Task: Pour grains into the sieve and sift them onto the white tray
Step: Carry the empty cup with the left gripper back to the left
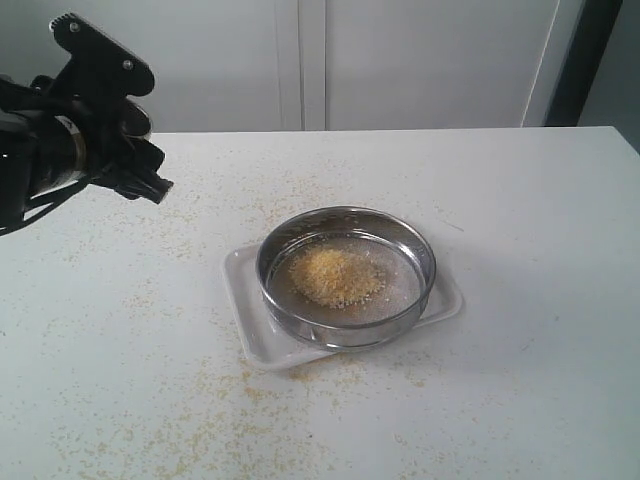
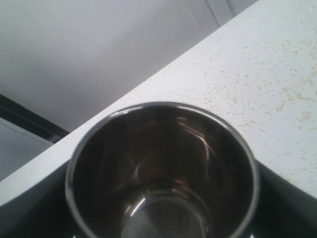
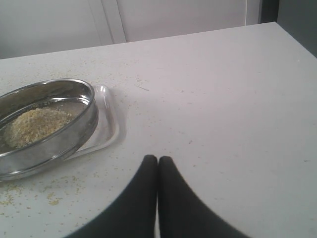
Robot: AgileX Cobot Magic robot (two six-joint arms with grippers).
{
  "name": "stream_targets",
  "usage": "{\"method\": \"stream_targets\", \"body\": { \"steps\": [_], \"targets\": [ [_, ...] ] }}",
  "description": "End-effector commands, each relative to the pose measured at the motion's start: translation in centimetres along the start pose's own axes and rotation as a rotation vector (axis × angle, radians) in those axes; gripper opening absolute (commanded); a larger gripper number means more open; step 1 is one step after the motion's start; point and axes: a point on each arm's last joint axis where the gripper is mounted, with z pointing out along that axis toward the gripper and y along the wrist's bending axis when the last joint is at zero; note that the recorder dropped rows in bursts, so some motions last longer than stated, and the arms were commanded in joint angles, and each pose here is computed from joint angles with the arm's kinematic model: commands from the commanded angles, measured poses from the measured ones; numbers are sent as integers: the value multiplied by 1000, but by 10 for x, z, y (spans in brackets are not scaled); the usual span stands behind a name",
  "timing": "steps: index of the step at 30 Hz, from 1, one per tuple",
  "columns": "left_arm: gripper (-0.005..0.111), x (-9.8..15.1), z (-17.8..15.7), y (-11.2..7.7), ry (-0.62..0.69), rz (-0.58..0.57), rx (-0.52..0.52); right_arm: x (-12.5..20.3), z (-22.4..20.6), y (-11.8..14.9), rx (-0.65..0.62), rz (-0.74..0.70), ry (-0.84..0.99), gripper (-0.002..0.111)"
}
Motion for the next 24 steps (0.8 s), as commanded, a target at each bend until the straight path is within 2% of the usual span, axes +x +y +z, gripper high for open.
{"method": "stream_targets", "body": {
  "steps": [1,5,12,24],
  "targets": [
    [0,-1,-2,3,-21,-8,20,1,0,0,4,4,-4,0],
    [0,-3,-5,3,-38,-5,45,1,0,0,4,4,-4,0],
    [0,-3,-6,6,-30,-6,7,1,0,0,4,4,-4,0],
    [0,-3,-5,2,-51,7,92,1,0,0,4,4,-4,0]
  ]
}}
